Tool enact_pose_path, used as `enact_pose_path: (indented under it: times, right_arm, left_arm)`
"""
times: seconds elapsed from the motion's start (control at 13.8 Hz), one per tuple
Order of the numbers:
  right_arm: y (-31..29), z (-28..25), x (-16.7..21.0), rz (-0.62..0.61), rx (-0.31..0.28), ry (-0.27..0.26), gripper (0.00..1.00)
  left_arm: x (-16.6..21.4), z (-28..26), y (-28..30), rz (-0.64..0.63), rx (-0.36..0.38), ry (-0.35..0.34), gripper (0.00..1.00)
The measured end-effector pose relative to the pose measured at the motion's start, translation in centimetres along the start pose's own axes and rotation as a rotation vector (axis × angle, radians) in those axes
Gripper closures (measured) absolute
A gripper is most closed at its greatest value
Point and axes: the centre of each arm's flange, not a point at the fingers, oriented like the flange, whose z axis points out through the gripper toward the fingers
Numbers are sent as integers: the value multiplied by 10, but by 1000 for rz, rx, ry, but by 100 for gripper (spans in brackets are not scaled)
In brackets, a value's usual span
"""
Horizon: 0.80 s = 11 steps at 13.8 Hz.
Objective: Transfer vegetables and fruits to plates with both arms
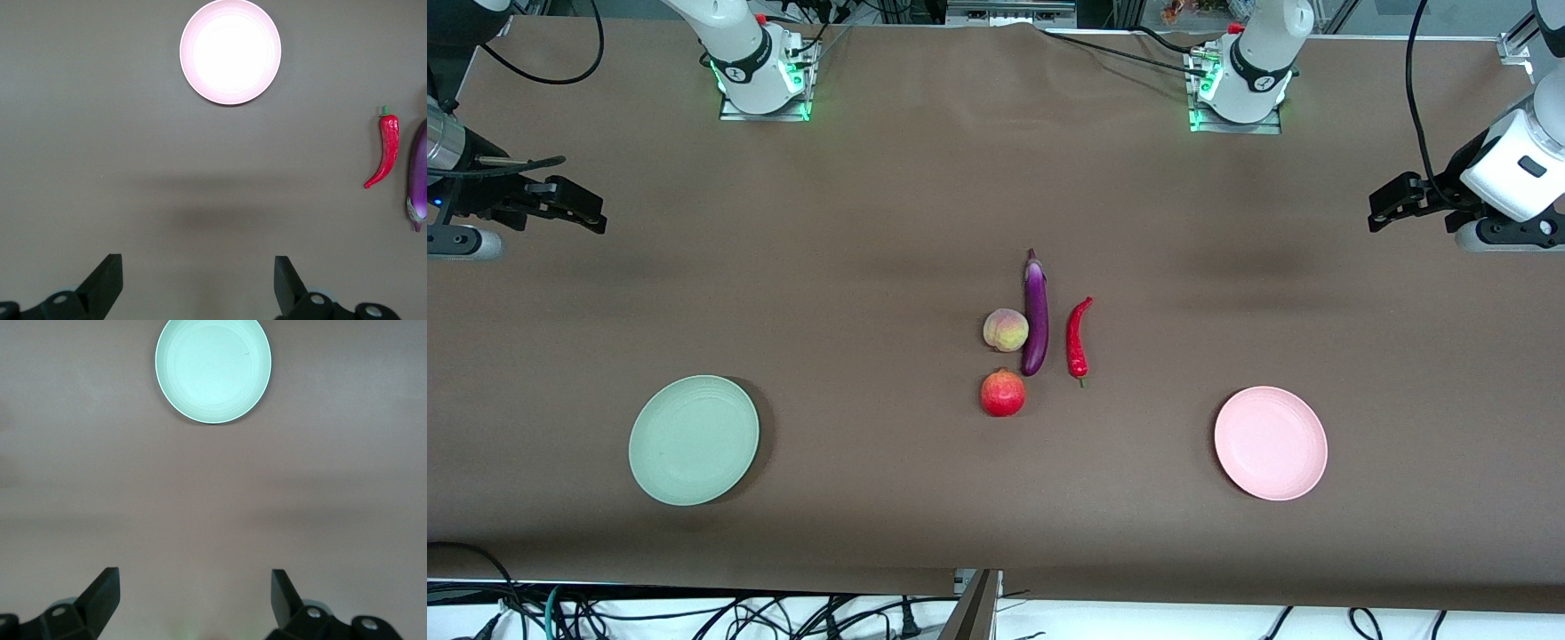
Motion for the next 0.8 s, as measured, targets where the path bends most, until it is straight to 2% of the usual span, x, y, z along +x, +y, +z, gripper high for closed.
enact_pose_path:
  times: [0.8]
  right_arm:
    - [0,-1,1,0,1,9,0]
  left_arm:
    - [0,0,1,1,0,-2,0]
